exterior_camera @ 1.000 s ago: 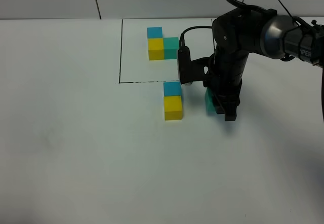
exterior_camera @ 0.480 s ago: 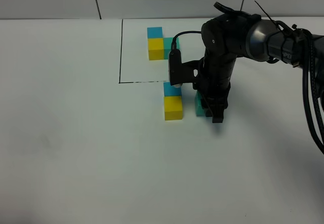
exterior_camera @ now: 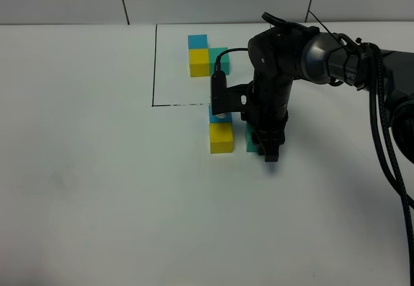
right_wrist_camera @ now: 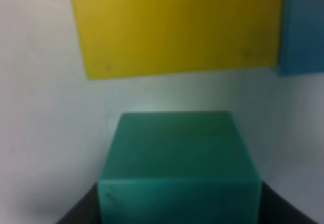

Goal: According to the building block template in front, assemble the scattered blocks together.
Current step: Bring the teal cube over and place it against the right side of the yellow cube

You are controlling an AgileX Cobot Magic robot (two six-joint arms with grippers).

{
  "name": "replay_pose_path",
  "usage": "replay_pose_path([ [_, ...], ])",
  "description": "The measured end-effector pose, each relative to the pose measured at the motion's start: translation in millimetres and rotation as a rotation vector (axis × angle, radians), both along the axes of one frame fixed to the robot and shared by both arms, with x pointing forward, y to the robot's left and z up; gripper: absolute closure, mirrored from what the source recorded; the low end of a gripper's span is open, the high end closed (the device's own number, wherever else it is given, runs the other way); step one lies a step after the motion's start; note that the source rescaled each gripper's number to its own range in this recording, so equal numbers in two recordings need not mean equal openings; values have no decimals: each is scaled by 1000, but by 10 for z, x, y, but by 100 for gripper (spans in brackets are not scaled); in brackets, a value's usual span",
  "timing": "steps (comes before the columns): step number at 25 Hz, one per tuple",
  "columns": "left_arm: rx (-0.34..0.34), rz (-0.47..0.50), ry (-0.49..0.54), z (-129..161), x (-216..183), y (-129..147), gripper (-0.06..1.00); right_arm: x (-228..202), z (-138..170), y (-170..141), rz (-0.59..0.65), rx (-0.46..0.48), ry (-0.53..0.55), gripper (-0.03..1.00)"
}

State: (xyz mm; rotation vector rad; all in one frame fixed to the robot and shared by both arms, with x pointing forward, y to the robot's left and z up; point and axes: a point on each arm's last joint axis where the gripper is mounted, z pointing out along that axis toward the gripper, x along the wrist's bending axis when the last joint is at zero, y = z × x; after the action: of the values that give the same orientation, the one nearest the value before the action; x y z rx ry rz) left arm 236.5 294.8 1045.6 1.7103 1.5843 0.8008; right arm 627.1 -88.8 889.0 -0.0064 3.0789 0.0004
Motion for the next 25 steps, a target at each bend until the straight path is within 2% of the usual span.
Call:
replay_pose_path([
  [25,-1,1,0,0,0,0,-5,-9,-19,104,24,17,-38,96],
])
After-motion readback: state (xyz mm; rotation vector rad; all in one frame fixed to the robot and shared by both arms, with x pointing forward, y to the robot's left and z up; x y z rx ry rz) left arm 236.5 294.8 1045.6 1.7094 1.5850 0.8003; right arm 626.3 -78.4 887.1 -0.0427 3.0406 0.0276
